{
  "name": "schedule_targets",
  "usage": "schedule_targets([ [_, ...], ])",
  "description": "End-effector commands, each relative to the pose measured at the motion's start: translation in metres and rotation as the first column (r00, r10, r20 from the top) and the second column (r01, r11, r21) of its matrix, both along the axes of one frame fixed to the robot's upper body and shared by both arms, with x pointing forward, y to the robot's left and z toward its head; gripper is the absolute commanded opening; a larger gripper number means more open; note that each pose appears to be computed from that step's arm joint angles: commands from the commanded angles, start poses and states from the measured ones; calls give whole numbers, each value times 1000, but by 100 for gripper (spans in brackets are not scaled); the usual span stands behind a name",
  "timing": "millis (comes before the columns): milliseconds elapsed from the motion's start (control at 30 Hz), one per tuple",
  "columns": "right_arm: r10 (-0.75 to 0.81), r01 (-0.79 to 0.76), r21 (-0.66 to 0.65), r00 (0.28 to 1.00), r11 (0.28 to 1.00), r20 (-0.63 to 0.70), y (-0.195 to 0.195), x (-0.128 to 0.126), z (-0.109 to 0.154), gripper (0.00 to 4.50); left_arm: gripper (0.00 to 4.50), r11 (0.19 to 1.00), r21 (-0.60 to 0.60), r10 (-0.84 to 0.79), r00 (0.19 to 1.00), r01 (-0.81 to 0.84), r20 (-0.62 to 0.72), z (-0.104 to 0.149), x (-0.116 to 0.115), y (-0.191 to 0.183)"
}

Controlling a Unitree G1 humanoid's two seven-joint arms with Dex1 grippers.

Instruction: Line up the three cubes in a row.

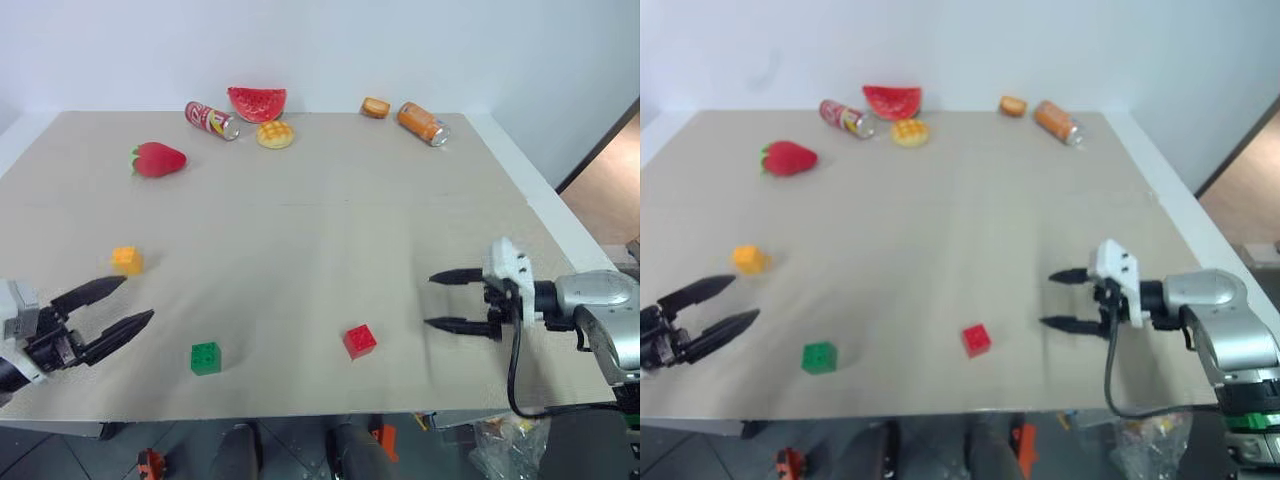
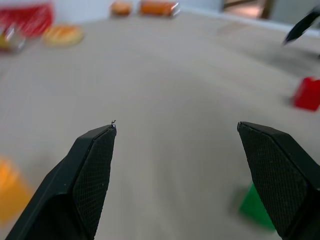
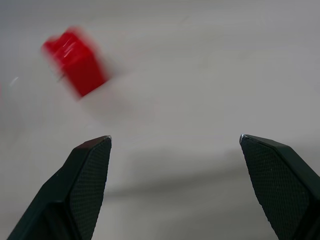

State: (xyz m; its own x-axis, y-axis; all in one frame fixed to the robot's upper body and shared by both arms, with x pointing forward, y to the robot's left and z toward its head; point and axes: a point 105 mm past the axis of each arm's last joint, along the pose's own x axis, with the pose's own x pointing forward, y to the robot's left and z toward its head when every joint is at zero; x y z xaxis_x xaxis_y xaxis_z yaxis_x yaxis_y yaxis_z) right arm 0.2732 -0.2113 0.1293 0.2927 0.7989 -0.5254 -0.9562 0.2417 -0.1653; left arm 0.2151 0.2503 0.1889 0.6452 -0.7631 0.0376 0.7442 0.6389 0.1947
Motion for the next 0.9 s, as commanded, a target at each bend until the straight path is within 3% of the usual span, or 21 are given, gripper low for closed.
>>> schedule_targets([
  [33, 116, -116, -30, 993, 993, 17, 13, -10, 4, 427, 402, 984, 59, -171, 984, 168, 56, 15, -7, -25],
  [367, 238, -238, 4, 970, 971, 47, 49, 6, -9, 427, 402, 872, 136, -476, 879, 471, 8, 20, -19, -63],
  [900, 340, -342, 81, 940, 936, 35, 91, 7, -19, 427, 402, 883, 149, -449, 894, 444, -3, 10, -18, -61],
])
